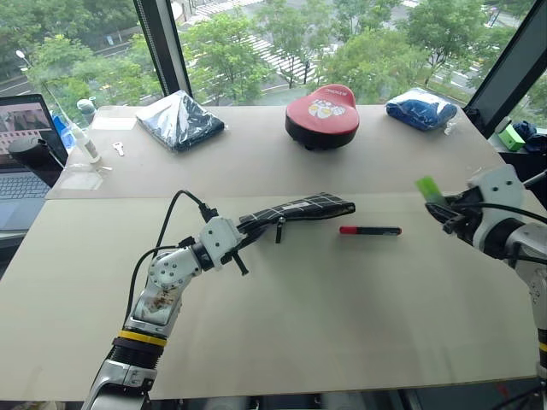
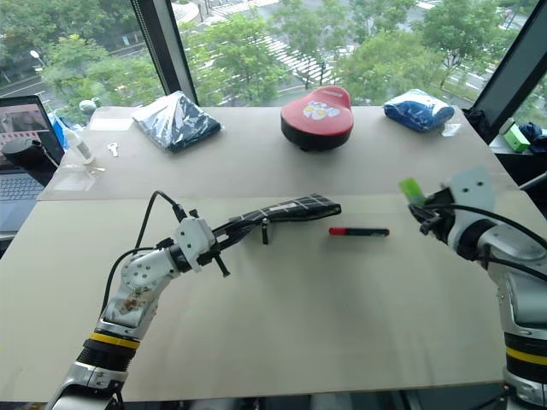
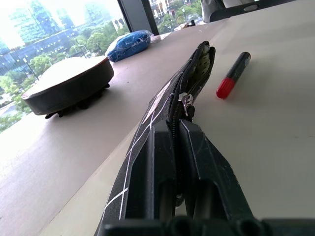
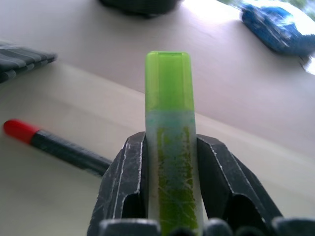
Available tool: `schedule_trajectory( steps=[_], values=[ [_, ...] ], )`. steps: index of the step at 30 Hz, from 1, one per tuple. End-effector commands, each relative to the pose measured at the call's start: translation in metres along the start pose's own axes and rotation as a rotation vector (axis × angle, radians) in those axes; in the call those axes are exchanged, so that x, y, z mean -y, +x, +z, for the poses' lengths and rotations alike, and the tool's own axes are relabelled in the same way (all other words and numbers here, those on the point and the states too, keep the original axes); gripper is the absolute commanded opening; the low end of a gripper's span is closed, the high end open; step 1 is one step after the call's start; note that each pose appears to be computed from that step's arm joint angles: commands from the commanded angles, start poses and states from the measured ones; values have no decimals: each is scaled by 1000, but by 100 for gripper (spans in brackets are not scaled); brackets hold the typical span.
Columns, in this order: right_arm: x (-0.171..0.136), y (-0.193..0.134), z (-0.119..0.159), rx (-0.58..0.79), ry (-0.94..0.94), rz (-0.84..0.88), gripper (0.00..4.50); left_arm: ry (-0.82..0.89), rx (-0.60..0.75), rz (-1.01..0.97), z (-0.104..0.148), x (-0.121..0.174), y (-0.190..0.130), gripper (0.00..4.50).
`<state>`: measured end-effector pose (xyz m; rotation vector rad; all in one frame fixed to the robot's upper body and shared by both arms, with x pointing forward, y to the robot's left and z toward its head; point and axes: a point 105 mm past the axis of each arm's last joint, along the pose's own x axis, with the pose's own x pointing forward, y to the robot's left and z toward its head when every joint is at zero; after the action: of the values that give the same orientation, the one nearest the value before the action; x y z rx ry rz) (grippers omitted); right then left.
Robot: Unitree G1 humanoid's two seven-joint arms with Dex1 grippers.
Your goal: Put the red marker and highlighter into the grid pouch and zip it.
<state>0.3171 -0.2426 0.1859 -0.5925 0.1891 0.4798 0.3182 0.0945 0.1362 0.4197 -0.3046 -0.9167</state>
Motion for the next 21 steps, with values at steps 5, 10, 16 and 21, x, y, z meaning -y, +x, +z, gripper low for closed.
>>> schedule_trajectory(
  steps=[5,10,16,21],
  values=[
    [-45,13,36,94,-297,274,103,24,51,25,15,-7,1,0],
    [-58,28,41,114,-284,340,103,24,53,22,16,-4,1,0],
    [-60,35,33,88,-284,365,103,24,52,26,17,-4,0,0],
    [-59,37,32,82,-273,367,103,24,52,27,17,-4,0,0]
  ],
)
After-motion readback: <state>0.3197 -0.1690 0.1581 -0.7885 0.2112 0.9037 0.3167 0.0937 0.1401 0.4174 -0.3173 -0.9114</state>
